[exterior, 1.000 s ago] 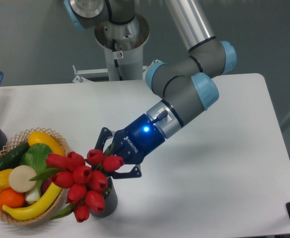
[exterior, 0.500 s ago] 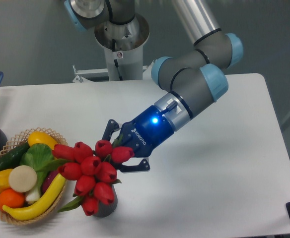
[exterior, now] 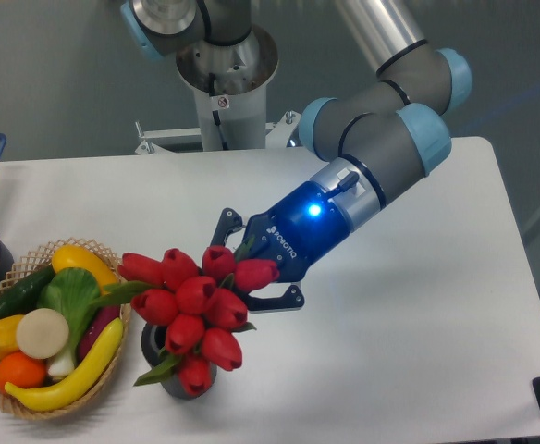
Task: Pick up the flowers from the vase
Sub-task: 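Lift the tulip bunch up out of the black vase, then carry the held tulips away from the vase over the open table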
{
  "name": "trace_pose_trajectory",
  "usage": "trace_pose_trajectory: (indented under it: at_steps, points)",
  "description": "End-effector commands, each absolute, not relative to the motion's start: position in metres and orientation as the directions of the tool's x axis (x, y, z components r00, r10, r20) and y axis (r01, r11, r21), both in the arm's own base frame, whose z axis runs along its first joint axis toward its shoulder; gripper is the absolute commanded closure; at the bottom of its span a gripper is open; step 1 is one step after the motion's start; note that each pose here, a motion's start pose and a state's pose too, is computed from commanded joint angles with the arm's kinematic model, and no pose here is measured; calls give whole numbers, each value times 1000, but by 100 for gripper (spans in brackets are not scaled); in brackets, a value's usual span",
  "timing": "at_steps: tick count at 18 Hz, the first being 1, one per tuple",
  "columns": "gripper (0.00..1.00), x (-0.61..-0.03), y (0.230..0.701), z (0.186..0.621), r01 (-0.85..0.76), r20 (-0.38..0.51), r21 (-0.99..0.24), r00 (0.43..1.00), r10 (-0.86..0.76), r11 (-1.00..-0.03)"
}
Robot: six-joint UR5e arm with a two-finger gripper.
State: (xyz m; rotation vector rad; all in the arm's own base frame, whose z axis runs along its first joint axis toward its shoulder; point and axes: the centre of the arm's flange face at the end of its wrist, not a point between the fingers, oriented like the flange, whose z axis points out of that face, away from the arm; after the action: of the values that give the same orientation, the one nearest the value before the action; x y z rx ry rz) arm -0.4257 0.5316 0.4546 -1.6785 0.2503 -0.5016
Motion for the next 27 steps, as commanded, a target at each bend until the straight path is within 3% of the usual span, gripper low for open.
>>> trace_pose_trajectory:
  at_steps: [11,20,27]
  points:
    - [78,-463,496,490,176,223,-972,898,-380,-154]
    - [82,-513,444,483,205,241,-965,936,-257,-161]
    - [83,-523,431,461,151,134,-887,989,69,-436]
